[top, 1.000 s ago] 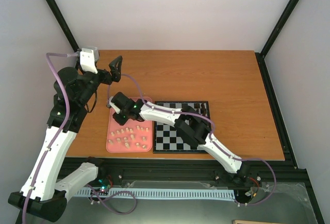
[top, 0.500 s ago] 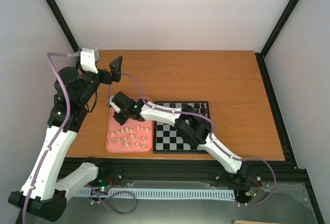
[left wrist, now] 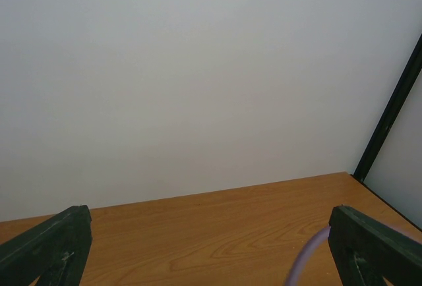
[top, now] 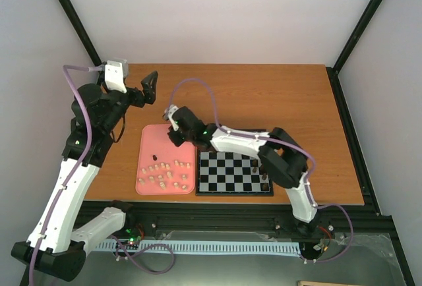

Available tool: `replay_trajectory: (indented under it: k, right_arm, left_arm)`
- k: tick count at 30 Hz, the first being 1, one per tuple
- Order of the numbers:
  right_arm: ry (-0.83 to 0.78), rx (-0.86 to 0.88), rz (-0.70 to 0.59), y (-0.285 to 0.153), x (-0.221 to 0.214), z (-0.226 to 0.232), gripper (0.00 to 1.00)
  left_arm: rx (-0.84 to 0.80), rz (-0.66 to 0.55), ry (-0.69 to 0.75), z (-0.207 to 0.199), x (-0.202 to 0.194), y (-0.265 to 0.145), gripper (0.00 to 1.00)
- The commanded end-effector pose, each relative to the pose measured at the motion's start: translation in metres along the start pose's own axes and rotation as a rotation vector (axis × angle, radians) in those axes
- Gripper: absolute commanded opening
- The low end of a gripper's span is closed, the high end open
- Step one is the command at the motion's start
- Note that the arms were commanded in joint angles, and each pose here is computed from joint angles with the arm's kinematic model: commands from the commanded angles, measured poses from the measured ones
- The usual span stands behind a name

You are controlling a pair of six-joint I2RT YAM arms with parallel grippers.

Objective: Set up the chess pieces on the board
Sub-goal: Pick up the chess piece from the storage box, then place the chess piece on the chessboard.

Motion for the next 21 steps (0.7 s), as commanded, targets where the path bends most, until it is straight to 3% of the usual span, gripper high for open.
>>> replay_trajectory:
  k: [1, 12, 21]
  right_arm:
    - [0.066, -0.124, -0.165, -0.042, 0.025, -0.023, 0.04]
    - [0.226, -0.339, 0.097, -0.153, -0.078, -0.054, 0.05]
    - [0.402, -0.41, 0.216, -0.226, -0.149, -0.049, 0.05]
  left_arm:
    - [-0.028, -0.004, 0.012, -0.003, 0.0, 0.005, 1.0]
    - [-0.06, 0.032, 0.001, -0.004, -0.006, 0.023, 1.0]
    - [-0.089, 0.066, -0.013, -0.005, -0.012, 0.041, 1.0]
Point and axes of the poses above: each gripper's point midway between its finger pads, its own y axis out along the fingers, its own z axis along the line the jaws close on, x = y × z, the point moved 9 cm from there along -y, back along the fingers, and after that the axes turned 10 degrees about y, right-handed, at the moved point
